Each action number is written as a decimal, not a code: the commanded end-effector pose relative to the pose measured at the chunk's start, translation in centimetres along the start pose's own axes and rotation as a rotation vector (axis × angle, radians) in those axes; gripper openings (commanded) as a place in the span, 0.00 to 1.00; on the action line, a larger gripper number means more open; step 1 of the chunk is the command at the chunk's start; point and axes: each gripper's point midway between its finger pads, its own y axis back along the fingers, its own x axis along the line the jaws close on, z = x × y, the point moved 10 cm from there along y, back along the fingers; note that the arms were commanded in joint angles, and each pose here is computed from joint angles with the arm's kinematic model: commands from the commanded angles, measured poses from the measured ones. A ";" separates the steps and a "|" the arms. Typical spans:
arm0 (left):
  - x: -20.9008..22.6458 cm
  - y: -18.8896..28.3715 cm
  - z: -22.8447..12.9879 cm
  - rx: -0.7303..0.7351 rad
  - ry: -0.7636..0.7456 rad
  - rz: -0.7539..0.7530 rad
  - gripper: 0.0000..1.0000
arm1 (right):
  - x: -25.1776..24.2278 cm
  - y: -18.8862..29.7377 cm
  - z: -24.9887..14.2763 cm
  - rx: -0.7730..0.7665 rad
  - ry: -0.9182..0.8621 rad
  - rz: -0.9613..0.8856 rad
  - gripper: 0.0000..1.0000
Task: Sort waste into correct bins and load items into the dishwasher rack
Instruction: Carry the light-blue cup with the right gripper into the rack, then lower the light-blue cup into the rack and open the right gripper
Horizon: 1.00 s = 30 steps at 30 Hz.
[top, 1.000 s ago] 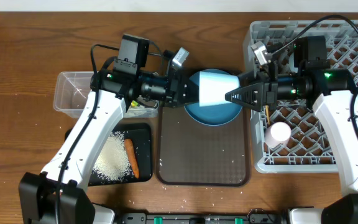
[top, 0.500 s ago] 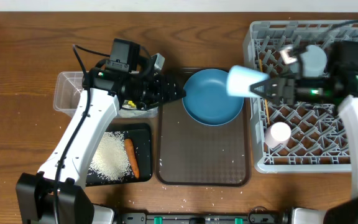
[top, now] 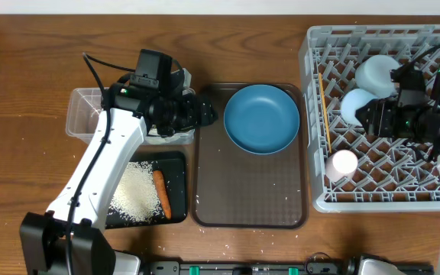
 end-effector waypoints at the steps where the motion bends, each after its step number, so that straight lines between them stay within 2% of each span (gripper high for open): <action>1: 0.1 0.1 0.1 -0.013 -0.010 0.023 0.89 | -0.7 -1.6 -0.1 0.051 -0.022 -0.083 0.46; 14: 0.1 0.1 0.1 -0.014 -0.010 0.023 0.89 | -1.6 -7.7 0.5 0.172 -0.025 -0.059 0.46; 30: 0.1 0.1 0.1 -0.014 -0.010 0.023 0.90 | -0.9 -10.1 0.4 0.220 0.004 -0.043 0.50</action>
